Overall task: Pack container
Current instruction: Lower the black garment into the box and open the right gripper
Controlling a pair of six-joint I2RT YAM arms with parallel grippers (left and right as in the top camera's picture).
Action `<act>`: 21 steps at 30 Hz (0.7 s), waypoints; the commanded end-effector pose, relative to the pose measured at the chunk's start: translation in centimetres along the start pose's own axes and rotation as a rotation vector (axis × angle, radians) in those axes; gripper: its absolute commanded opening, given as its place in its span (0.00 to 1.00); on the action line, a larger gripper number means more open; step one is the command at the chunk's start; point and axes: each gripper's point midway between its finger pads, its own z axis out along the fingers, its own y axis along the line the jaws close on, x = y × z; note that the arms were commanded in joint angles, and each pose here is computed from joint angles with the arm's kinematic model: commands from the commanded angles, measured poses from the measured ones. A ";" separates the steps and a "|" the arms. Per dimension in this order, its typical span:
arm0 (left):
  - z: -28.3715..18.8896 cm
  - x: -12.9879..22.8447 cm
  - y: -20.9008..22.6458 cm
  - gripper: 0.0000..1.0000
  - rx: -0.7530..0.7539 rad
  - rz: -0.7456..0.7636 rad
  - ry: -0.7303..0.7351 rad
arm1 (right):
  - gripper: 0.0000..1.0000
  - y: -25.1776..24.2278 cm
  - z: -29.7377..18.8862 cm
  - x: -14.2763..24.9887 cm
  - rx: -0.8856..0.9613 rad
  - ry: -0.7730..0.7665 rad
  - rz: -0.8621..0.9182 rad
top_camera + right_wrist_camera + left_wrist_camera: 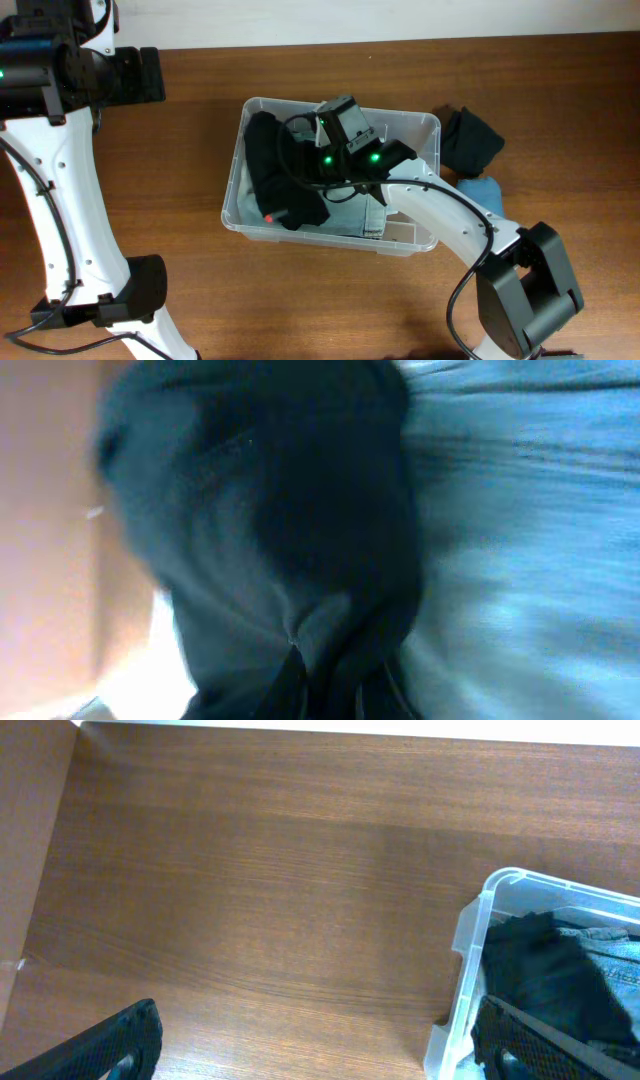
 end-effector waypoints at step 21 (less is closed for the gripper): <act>-0.7 -0.1 0.2 1.00 0.002 -0.014 -0.017 | 0.61 -3.8 -6.4 -6.7 0.245 -0.292 -0.118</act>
